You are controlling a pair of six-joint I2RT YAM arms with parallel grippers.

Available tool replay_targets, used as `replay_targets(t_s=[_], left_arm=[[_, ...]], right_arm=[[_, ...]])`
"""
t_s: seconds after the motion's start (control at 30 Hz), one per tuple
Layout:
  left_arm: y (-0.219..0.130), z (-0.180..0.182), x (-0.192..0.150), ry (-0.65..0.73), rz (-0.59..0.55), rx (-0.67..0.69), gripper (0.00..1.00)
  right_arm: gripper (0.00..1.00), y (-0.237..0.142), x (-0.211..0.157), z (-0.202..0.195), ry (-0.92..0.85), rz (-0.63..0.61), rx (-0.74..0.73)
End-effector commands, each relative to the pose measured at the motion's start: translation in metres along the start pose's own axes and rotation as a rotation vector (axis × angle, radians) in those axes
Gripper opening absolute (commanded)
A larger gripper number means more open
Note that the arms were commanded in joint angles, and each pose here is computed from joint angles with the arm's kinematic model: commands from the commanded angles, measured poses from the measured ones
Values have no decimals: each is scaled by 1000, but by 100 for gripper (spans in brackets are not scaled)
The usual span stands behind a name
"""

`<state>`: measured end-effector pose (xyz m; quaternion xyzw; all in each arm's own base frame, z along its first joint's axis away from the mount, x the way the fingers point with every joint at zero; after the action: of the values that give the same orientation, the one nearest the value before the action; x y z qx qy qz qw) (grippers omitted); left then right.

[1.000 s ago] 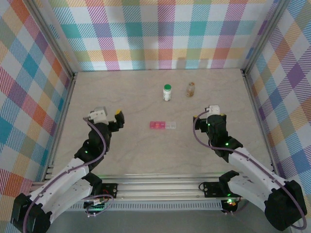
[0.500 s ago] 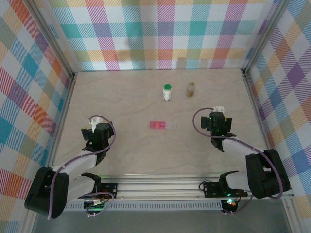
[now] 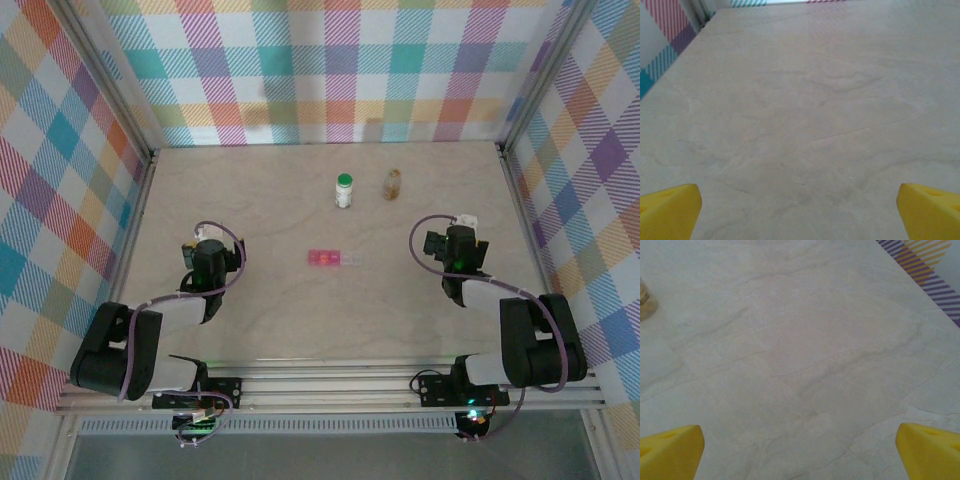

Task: Sort the pills into containers

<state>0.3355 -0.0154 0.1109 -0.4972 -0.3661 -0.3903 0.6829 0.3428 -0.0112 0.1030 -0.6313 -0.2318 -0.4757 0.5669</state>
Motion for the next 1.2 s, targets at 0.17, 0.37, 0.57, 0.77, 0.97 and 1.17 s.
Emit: replay_targets(t_s=[0.17,0.37,0.57,0.77,0.97,1.17], left_arm=[[32,-5,-2,-48,-39,-61,100],[40,-4,-3,-77,-8,-132,100],[40,-4,-3,-80,-8,-136,100],[40,-4,-3,-79,-6,-134,100],[40,-4,-3,-81,-8,-134,100],[40,-4,-3,-81,-7,-136,100]], right_arm=[[99,5,24,10,24,-162,95],[99,-4,16,17,-4,-209,203],[99,-8,4,28,-52,-272,318],[99,5,0,35,-80,-166,312],[99,16,6,32,-41,-104,321],[99,16,5,31,-41,-103,320]])
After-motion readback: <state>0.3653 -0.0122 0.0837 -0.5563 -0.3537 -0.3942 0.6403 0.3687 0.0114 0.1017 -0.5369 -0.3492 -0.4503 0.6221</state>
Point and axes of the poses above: each hand's point on the last joint's axis, 136 mm out from that joint toward the fingers, its own y axis out along the fingers, its own z axis along the line the jaws close on, x = y × z, the point moved 3 cm from there along -y, back along the fingers, and after that the axes turned 9 degrees about y, right-handed, at the moved point
